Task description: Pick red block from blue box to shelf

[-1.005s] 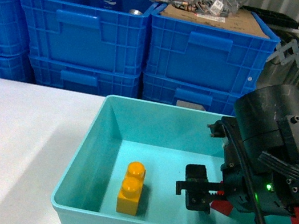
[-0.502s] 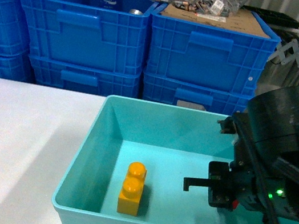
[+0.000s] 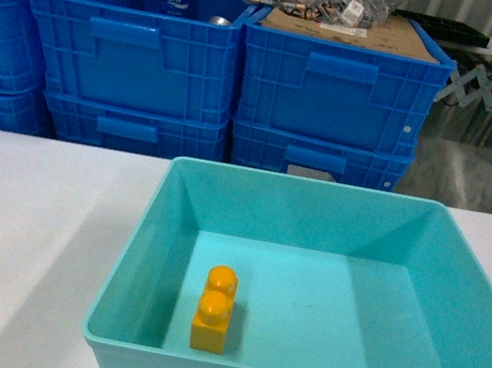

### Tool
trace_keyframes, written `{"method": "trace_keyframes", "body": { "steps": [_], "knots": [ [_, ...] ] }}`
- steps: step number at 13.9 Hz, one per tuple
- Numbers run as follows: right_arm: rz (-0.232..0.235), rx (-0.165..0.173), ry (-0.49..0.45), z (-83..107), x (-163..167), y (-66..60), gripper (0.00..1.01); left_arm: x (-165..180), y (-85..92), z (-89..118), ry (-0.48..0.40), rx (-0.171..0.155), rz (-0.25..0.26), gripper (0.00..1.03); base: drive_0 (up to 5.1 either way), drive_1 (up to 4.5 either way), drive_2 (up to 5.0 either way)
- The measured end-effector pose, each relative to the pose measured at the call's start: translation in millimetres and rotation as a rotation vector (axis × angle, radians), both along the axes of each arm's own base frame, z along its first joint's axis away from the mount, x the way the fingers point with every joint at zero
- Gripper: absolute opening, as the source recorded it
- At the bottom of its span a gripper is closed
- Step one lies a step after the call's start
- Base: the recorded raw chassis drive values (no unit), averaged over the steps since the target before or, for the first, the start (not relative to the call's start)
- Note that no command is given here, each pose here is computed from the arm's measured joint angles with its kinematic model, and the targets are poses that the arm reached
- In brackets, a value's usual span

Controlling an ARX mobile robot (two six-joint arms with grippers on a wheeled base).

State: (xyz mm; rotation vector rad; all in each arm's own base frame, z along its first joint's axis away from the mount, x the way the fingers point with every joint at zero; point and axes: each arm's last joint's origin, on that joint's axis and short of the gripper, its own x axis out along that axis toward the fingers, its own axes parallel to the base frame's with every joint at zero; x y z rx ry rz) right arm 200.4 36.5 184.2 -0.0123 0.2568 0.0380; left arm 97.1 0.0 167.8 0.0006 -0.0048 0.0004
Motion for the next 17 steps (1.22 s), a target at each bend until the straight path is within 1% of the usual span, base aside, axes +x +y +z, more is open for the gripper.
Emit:
{"method": "trace_keyframes", "body": {
  "steps": [1,2,3,4,5,6,9,13,17],
  "knots": [
    [-0.026,0.021,-0.176,5.7,-8,-3.2,0.29,0,-0.1,0,-0.002,0.0,-0.002,0.98,0.0,0.0,0.0],
    [-0.041,0.016,-0.243,-3.4,-29,-16.9,0.29,0,0.1,0,0.0,0.0,0.002,0.98,0.0,0.0,0.0],
    [-0.034,0.018,-0.241,-10.2,-50,-27.3,0.29,0,0.0,0,0.0,0.0,0.0,0.98,0.0,0.0,0.0],
    [-0.052,0.018,-0.284,-13.0,-55,-37.1,0.29,0,0.0,0,-0.001,0.0,0.0,0.98,0.0,0.0,0.0],
    [-0.054,0.017,-0.254,-18.6,-58,-37.6,0.29,0,0.0,0,0.0,0.0,0.0,0.98,0.0,0.0,0.0],
    [-0.042,0.017,-0.226,-21.8,-60,-36.9,0.29,0,0.0,0,-0.001,0.0,-0.001,0.98,0.0,0.0,0.0],
    [-0.038,0.018,-0.269,-15.1,-69,-36.5,0.29,0,0.0,0,-0.001,0.0,0.0,0.98,0.0,0.0,0.0],
    [-0.038,0.018,-0.261,-14.9,-74,-36.5,0.29,0,0.0,0,-0.001,0.0,0.0,0.98,0.0,0.0,0.0],
    [-0.038,0.018,-0.271,-13.4,-79,-36.5,0.29,0,0.0,0,-0.001,0.0,0.0,0.98,0.0,0.0,0.0]
  ]
}}
